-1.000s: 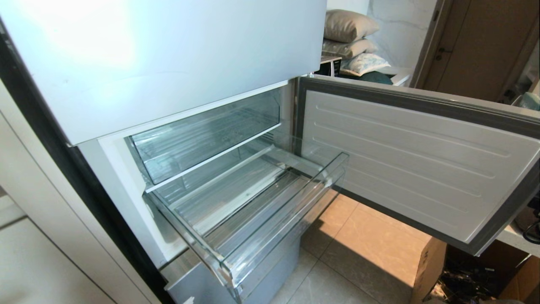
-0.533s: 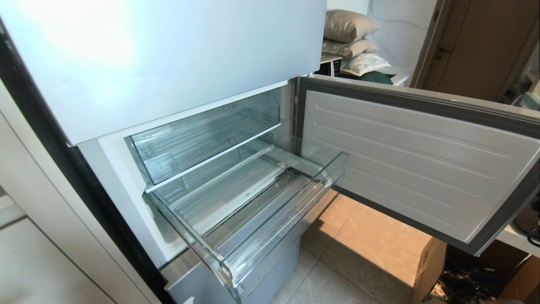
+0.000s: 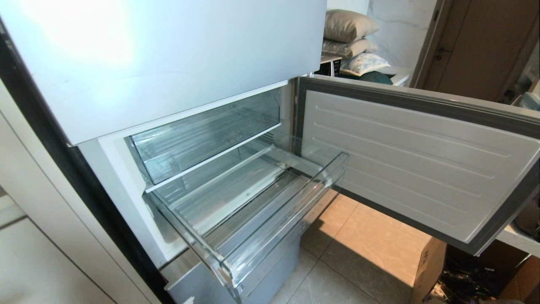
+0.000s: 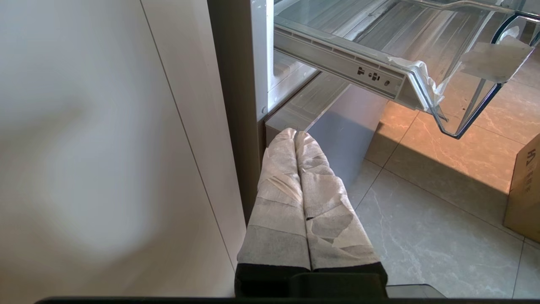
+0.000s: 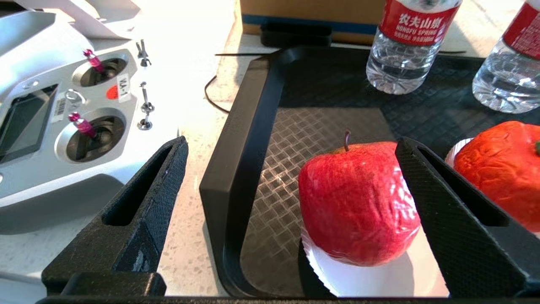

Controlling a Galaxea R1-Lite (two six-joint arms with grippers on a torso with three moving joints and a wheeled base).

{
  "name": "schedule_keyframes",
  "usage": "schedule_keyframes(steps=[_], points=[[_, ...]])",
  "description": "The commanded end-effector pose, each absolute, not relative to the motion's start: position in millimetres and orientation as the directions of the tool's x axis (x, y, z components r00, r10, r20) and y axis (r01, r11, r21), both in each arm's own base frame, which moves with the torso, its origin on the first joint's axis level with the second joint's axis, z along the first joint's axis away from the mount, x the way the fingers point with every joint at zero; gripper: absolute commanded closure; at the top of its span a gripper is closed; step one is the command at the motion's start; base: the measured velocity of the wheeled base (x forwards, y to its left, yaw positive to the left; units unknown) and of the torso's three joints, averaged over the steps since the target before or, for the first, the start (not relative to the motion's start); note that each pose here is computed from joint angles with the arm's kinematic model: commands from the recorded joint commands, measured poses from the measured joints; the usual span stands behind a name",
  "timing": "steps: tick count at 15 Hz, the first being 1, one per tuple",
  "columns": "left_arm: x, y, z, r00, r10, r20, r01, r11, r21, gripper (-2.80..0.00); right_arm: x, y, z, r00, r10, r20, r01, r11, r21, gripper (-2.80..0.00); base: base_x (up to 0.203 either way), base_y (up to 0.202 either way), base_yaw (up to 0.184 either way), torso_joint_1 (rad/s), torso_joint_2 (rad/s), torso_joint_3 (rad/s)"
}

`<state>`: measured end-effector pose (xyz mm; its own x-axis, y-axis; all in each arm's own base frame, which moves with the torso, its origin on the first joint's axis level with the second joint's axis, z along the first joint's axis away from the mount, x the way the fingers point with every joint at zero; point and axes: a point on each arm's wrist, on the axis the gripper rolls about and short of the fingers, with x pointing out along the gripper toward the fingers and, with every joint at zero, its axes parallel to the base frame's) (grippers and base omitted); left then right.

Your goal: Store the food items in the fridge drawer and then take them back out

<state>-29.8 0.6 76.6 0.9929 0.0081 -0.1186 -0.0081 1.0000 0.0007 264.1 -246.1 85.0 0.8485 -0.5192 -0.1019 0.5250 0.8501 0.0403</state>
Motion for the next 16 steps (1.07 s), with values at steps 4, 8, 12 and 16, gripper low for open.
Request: schedule_keyframes(steps=[4,8,12,16], points=[[-29.8,0.6,76.4,0.993,0.008,-0.119,-0.008,1.0,0.0,0.0,276.8,-259.3,81.2,0.846,-0.513,-0.147,0.525,0.85,0.049,-2.8,0.0,0.0,0.0,0.0,0.0,0.0],[-29.8,0.6,76.4,0.993,0.009,-0.119,-0.009,1.0,0.0,0.0,279.2,-261.4,76.7,0.846,-0.509,-0.162,0.522,0.851,0.053,-2.8,0.0,0.0,0.0,0.0,0.0,0.0],[-29.8,0.6,76.4,0.993,0.009,-0.119,-0.009,1.0,0.0,0.0,274.0,-256.3,78.5,0.846,-0.505,-0.172,0.52,0.852,0.057,-2.8,0.0,0.0,0.0,0.0,0.0,0.0],[-29.8,0.6,76.4,0.993,0.009,-0.119,-0.009,1.0,0.0,0.0,261.9,-247.8,82.6,0.846,-0.499,-0.187,0.517,0.854,0.061,-2.8,0.0,0.0,0.0,0.0,0.0,0.0]])
